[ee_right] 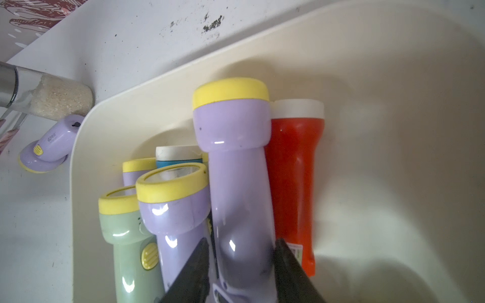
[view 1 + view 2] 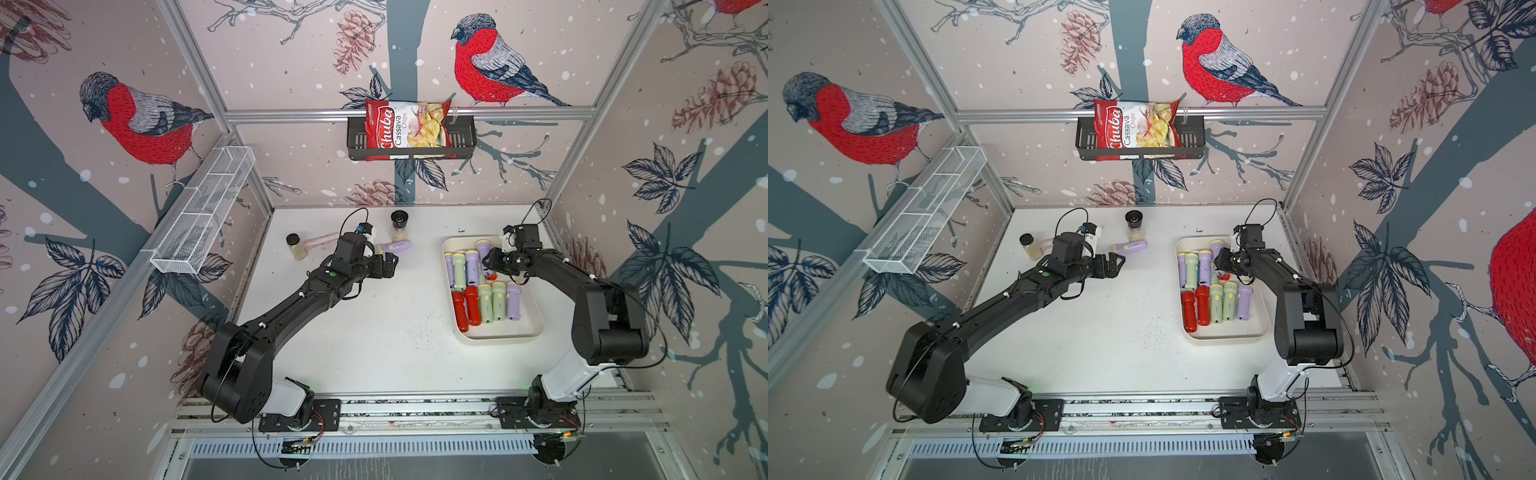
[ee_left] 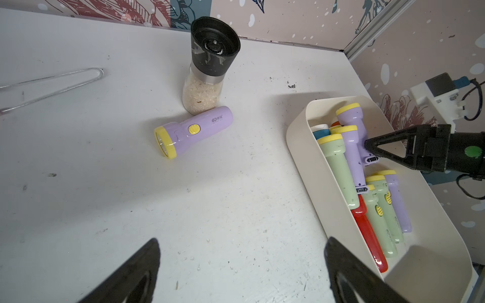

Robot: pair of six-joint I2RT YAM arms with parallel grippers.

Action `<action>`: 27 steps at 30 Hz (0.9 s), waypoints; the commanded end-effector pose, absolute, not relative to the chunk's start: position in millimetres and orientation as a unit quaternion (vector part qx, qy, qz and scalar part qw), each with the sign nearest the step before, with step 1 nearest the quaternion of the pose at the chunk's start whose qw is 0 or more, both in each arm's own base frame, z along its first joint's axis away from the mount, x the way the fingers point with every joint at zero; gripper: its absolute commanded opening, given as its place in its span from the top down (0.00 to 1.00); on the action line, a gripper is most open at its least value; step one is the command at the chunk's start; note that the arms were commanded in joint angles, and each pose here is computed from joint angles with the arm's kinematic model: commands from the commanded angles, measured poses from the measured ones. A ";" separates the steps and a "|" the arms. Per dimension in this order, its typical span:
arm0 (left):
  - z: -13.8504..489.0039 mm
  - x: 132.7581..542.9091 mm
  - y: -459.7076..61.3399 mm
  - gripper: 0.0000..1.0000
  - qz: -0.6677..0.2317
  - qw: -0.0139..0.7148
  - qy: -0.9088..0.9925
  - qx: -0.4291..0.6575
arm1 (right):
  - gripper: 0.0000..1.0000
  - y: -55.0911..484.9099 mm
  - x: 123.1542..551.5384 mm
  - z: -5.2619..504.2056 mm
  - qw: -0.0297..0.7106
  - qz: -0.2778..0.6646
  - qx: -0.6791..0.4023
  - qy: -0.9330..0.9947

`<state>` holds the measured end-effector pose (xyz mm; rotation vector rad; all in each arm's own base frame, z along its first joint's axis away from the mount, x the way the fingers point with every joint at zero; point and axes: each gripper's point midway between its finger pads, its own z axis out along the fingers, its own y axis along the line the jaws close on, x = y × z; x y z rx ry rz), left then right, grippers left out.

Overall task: Put the flashlights into the storage boxes
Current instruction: Place the flashlight at the storage box.

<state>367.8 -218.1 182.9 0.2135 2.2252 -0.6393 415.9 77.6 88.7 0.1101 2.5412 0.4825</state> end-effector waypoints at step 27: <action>144.0 378.3 -239.7 0.04 -0.274 0.349 0.891 0.100 | 0.46 56.0 405.6 135.0 0.340 0.100 0.038 0.934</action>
